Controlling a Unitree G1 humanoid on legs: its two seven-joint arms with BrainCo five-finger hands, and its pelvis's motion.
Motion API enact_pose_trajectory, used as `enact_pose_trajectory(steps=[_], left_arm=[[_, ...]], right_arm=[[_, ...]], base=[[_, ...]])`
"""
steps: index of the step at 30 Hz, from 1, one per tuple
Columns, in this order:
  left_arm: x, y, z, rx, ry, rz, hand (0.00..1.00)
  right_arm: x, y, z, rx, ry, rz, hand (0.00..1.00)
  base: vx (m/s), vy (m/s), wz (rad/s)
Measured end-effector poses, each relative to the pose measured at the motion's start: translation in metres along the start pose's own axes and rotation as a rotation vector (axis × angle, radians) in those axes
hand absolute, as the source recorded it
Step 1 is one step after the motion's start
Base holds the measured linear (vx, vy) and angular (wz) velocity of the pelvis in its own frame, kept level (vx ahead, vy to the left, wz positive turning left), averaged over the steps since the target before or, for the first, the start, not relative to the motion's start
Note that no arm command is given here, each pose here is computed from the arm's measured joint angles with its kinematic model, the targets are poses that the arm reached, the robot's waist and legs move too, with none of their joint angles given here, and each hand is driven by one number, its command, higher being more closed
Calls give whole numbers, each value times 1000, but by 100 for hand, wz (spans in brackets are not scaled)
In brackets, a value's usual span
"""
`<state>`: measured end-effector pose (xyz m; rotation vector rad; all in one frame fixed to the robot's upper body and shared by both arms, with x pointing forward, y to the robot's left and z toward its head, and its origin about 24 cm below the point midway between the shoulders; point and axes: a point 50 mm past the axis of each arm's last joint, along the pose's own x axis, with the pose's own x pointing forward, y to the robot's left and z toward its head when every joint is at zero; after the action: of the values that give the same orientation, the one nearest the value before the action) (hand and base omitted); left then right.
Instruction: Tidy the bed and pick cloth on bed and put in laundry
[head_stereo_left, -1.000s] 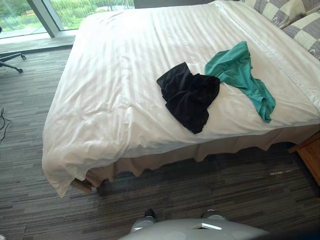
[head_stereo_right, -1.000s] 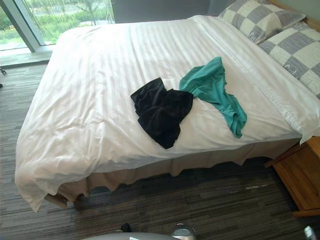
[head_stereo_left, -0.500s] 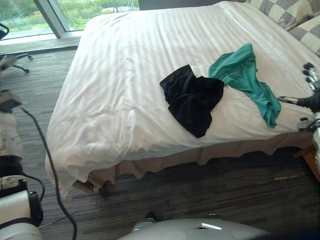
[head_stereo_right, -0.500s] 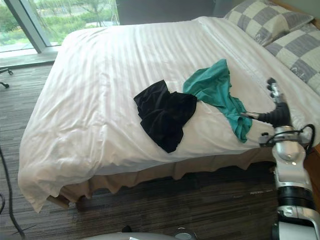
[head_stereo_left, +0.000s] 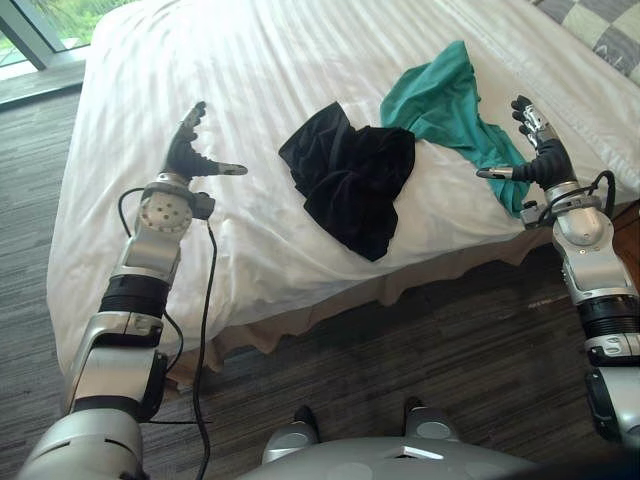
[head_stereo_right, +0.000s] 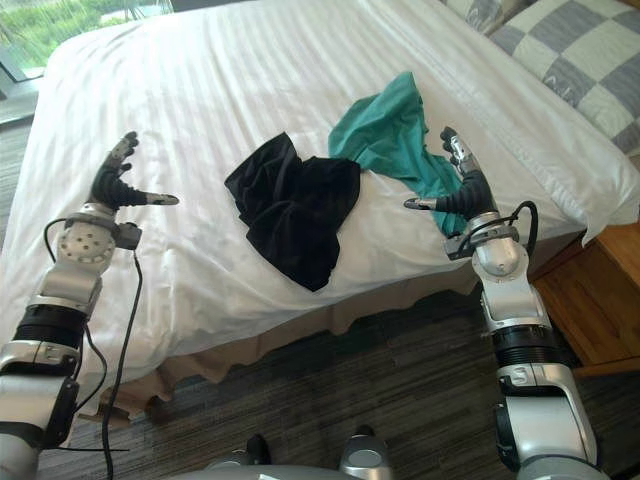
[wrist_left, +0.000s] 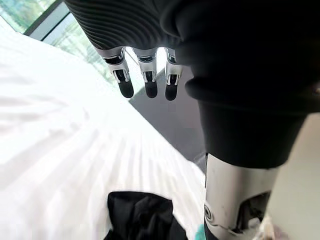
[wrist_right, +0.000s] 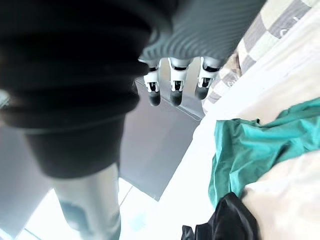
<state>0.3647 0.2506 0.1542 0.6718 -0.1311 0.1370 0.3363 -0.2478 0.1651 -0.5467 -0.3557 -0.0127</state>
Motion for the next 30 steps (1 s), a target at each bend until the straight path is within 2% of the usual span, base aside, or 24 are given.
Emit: enact_pose_trajectory(steps=[7,22,27,29,30], left_arm=[[17,-25,35,-1,-46,-43,0],[33,-43,77,-9,-109,-78,0],[48,-29,89,63,-67,19,0],[52,-22,98,156,-57,105,0],[53,-20,99,191,-52,125,100]], right_arm=[[13,-4,27,25,-108,-35,0],[12,1,64,101,-253,-70,0],[12,2,71,113,-283,-45,0],[12,2,78,124,-310,-28,0],[11,3,81,127,-325,-21,0]], base=[[-84,21,-14],[-89,-11,-22],[-52,-51,-28],[7,-47,-27],[22,-51,-28]])
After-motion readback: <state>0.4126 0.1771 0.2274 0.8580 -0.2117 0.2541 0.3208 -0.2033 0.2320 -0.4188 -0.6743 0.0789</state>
